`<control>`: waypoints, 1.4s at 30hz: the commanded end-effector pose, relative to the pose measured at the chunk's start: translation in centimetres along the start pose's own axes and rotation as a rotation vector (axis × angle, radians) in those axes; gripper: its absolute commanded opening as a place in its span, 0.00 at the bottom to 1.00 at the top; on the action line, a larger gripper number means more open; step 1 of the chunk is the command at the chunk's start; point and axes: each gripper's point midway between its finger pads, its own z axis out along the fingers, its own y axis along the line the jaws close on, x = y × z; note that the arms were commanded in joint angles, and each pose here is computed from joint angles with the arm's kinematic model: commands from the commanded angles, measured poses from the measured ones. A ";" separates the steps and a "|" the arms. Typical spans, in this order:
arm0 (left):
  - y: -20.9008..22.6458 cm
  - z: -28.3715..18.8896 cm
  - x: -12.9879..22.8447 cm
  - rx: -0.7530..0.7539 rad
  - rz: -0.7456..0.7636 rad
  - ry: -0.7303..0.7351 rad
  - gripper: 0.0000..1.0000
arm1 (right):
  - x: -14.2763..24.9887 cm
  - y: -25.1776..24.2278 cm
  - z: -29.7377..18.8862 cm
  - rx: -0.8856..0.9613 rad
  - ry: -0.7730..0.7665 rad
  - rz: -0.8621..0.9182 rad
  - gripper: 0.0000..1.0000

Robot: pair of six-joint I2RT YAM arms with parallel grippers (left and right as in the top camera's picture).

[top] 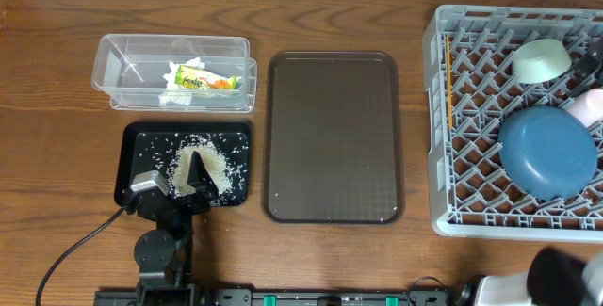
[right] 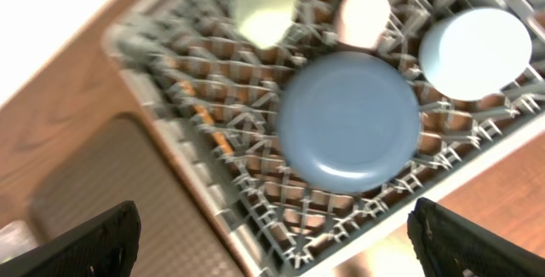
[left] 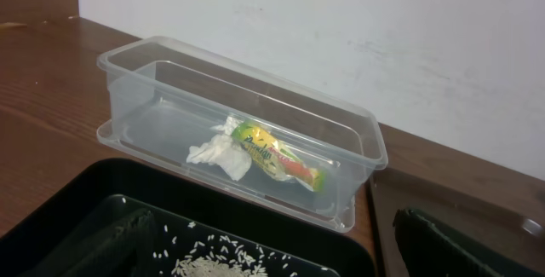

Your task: Sort waste into correct bins and load items into the dishwasher rack

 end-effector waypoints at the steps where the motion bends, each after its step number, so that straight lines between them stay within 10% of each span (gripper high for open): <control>1: 1.0 0.1 1.5 -0.039 0.020 0.044 0.91 | 1.1 1.4 -2.7 -0.053 -0.056 -0.036 0.99; 16: 1.0 0.1 1.5 -0.040 0.020 0.043 0.91 | 5.1 5.2 -15.1 -0.387 -0.444 -0.238 0.99; 28: 1.0 0.1 1.5 -0.040 0.020 0.043 0.91 | 13.0 1.0 -6.7 -0.377 -0.398 -0.211 0.99; 42: 1.0 0.1 1.5 -0.040 0.020 0.043 0.91 | 16.1 1.6 2.0 -0.537 -0.718 -0.287 0.99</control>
